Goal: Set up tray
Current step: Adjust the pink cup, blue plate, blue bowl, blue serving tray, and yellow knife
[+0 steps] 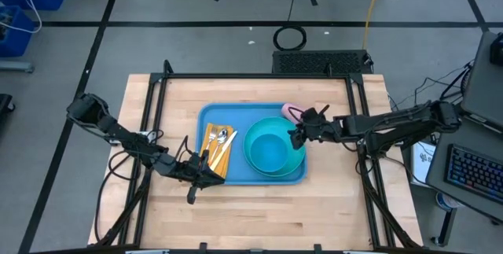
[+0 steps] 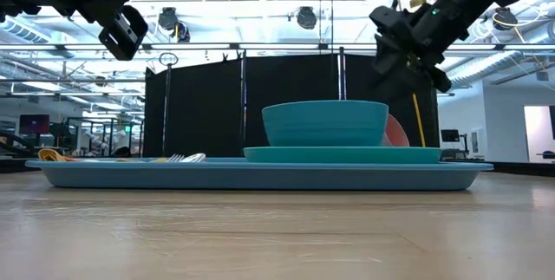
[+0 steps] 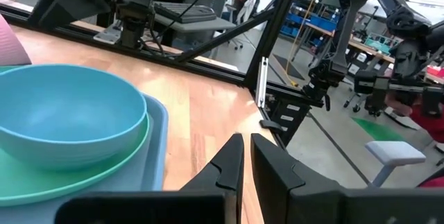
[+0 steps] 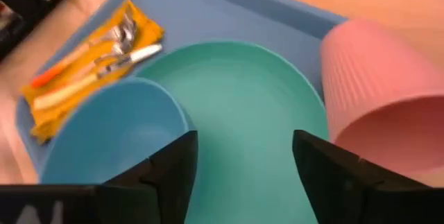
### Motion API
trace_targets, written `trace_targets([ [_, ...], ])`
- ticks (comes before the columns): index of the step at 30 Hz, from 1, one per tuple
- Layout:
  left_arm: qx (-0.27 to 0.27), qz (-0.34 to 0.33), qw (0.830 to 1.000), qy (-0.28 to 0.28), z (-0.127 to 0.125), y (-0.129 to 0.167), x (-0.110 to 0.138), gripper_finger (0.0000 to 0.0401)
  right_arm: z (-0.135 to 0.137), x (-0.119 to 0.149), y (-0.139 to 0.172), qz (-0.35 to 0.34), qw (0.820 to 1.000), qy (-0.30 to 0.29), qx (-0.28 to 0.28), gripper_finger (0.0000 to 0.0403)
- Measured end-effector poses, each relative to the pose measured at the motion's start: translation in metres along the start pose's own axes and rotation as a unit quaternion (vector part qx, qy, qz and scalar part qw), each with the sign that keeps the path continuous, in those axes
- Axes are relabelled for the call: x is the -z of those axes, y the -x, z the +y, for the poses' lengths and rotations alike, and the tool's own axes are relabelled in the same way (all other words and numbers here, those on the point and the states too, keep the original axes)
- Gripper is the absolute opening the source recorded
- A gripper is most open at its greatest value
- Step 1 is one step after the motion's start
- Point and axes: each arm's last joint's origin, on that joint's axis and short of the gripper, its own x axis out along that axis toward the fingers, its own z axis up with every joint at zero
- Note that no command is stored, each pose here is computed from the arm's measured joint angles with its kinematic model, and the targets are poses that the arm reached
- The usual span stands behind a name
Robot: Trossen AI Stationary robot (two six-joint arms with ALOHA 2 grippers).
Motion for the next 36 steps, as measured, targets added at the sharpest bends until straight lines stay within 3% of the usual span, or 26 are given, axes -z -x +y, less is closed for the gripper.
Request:
trace_targets([
  [10, 0.005, 0.006, 1.0, -0.002, -0.002, 0.001, 0.002, 0.0031, -0.01, 0.001, 0.0, -0.014, 0.997, -0.021, 0.069, 0.0223],
  [18, 0.004, 0.009, 1.0, -0.002, -0.002, 0.001, 0.002, 0.0031, -0.019, -0.008, -0.004, -0.013, 0.996, -0.039, 0.08, 0.0226],
  [28, 0.002, 0.01, 1.0, 0.002, -0.002, 0.001, 0.003, 0.0031, -0.028, -0.023, -0.02, 0.004, 0.997, -0.058, 0.047, 0.0226],
  [36, 0.002, 0.013, 1.0, 0.003, -0.002, 0.001, 0.003, 0.0031, -0.03, -0.018, -0.037, 0.04, 0.997, -0.05, 0.051, 0.0226],
])
